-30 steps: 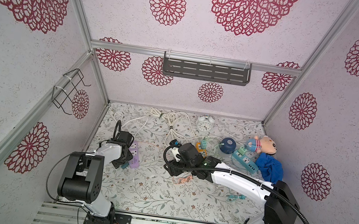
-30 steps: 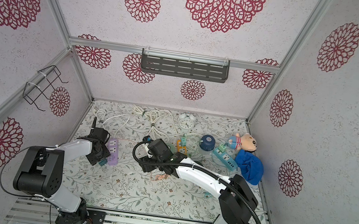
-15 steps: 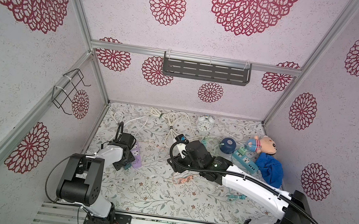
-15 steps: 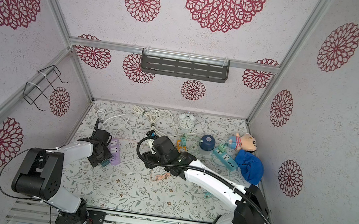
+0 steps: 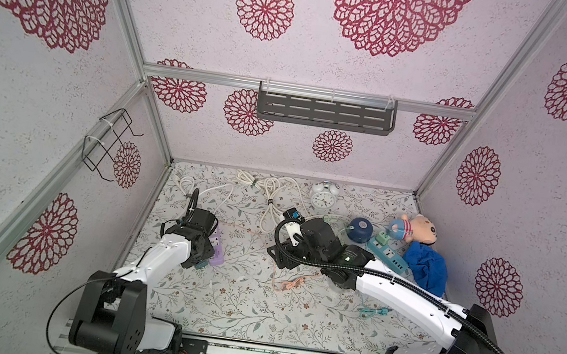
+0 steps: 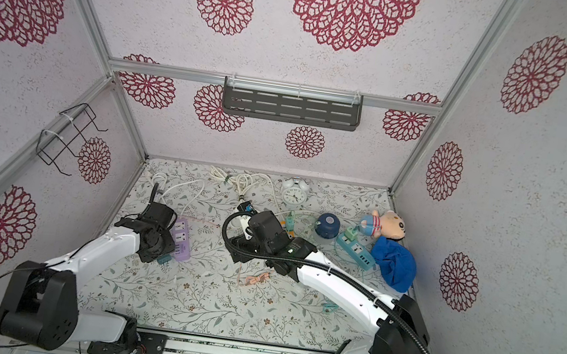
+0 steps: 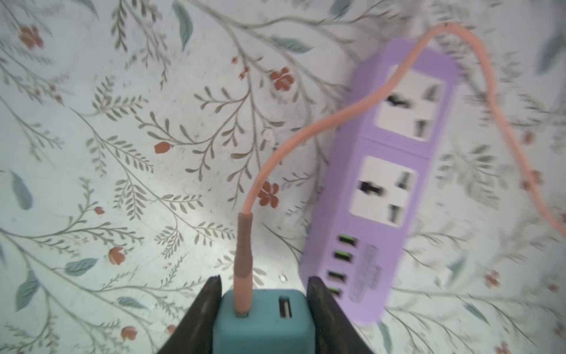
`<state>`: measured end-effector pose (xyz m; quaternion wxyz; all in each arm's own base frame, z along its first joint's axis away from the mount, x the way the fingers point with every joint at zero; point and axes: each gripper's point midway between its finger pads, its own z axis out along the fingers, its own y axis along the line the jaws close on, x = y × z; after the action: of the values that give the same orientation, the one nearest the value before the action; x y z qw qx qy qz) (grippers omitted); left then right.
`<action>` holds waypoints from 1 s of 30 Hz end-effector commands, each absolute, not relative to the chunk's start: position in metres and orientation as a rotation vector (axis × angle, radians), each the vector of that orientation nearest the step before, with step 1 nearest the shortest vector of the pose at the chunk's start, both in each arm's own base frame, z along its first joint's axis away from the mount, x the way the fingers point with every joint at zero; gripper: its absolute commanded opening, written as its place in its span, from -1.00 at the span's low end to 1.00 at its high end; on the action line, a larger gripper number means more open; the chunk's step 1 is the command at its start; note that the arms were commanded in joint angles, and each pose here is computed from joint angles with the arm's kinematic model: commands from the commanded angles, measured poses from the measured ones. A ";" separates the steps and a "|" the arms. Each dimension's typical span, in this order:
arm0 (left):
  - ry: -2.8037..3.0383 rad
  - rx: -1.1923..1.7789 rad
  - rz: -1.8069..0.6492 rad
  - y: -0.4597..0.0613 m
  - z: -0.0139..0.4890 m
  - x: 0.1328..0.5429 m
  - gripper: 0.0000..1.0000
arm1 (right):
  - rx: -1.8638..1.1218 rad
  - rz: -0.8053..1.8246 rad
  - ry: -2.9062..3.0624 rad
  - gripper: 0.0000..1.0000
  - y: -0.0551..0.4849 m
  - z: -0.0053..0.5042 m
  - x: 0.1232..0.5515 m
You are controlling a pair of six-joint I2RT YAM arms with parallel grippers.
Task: Charge the cordless meat grinders
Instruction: Pick up the plug from the center of the board.
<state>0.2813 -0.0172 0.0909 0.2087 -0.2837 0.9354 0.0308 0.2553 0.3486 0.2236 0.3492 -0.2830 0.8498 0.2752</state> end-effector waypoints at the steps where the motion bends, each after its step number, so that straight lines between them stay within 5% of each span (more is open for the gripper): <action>1: 2.576 -0.501 0.092 -0.044 0.147 0.282 -0.38 | -0.686 0.801 2.132 0.82 0.340 0.256 0.261; 12: 2.102 0.488 -0.093 -0.214 0.274 0.313 -0.41 | -0.467 0.966 2.114 0.81 0.273 0.313 0.292; 18: 1.888 0.651 -0.200 -0.254 0.308 0.321 -0.39 | -0.391 0.984 2.071 0.77 0.232 0.335 0.283; 21: 1.872 0.729 -0.243 -0.273 0.310 0.317 -0.42 | -0.402 0.965 2.062 0.94 0.219 0.342 0.276; 30: 1.618 1.041 -0.229 -0.317 0.320 0.271 -0.43 | -0.555 1.103 2.061 0.93 0.233 0.349 0.260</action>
<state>0.2847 -0.3053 0.2951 0.5212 0.3908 0.7521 -0.1000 0.2706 0.2257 0.3372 0.3729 -0.1800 0.8169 0.4015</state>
